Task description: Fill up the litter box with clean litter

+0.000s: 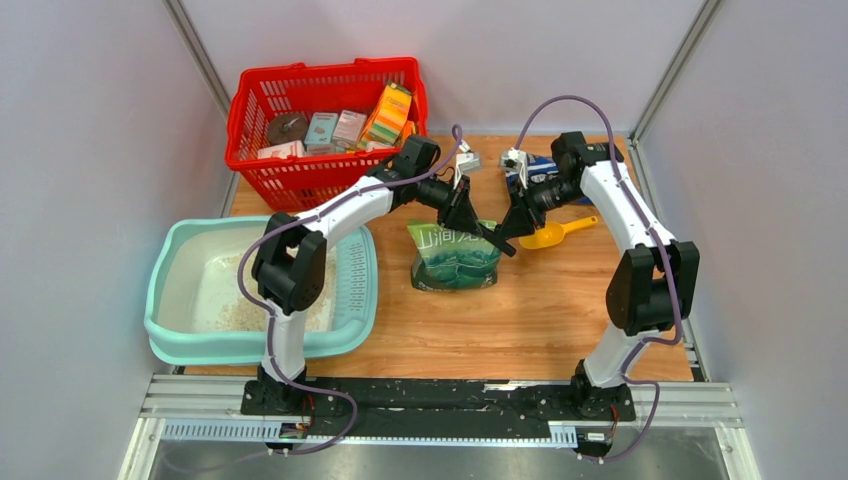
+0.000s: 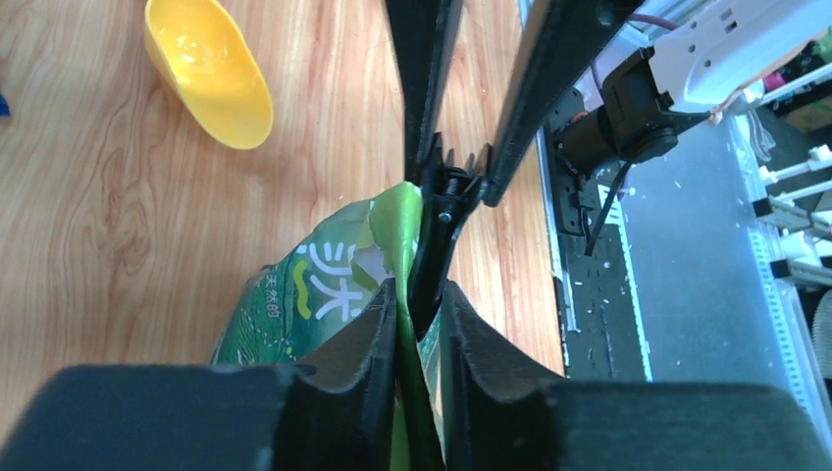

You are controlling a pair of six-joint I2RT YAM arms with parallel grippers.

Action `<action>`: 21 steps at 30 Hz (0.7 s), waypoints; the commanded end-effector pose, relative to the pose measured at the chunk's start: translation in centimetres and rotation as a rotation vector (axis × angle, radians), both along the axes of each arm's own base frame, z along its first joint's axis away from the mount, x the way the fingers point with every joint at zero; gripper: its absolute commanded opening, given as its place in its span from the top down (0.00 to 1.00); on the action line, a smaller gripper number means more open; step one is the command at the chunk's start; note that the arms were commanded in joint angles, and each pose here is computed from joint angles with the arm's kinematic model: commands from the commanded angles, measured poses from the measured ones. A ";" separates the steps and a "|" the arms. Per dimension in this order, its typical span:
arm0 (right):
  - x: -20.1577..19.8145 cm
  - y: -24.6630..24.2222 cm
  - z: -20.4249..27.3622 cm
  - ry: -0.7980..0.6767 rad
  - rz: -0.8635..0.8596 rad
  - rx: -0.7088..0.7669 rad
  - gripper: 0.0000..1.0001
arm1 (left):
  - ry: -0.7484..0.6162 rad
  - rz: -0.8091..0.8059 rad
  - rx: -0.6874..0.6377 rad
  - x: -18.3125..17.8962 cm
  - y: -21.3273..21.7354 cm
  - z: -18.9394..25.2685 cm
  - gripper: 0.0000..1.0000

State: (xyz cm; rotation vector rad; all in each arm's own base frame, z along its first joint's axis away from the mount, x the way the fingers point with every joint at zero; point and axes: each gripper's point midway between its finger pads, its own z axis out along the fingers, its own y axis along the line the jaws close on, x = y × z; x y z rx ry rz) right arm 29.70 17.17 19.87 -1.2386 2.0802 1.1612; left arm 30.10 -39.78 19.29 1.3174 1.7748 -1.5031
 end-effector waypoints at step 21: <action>5.3 -3.0 7.9 -0.441 -0.325 0.163 0.10 | -0.022 -0.054 -0.056 -0.5 -1.0 1.4 1.00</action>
